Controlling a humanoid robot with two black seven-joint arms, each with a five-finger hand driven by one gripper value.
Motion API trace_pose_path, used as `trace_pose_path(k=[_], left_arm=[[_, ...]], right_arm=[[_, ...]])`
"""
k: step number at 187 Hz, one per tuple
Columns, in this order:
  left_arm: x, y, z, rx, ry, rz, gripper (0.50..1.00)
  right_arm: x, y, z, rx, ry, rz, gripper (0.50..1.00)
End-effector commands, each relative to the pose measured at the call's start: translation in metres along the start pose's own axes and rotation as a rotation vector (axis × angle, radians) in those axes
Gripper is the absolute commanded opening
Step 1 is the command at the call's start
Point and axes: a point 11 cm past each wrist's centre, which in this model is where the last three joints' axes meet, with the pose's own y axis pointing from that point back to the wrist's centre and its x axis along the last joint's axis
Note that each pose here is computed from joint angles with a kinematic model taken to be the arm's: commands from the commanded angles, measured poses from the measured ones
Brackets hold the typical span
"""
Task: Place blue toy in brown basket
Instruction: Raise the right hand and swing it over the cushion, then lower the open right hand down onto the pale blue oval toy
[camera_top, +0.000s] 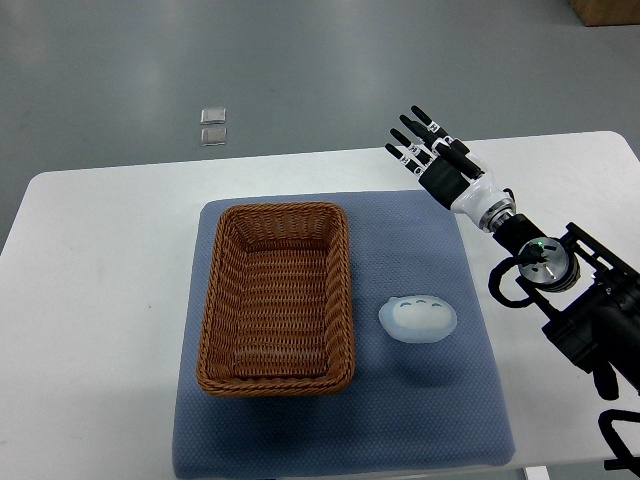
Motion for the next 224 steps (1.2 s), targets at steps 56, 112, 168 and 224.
trace_pose_path(k=[56,112,168,224], left_arm=[[-0.001,0.000,0.000,-0.003,0.005,-0.002,1.000],[-0.006,0.000,0.007,-0.014,-0.004,-0.025,1.000],[-0.009,0.001,0.016,-0.029,-0.011,-0.034,1.000],[-0.009,0.001,0.017,-0.030,-0.013,-0.035,1.000]], right_arm=[[-0.011,-0.002,-0.030,-0.056,0.191,-0.048,0.909],[-0.068,0.005,-0.118,-0.343,0.945,-0.198,0.909],[-0.116,0.045,-0.114,-0.744,1.639,-0.335,0.909],[-0.119,0.074,-0.075,-0.939,1.699,-0.465,0.909]])
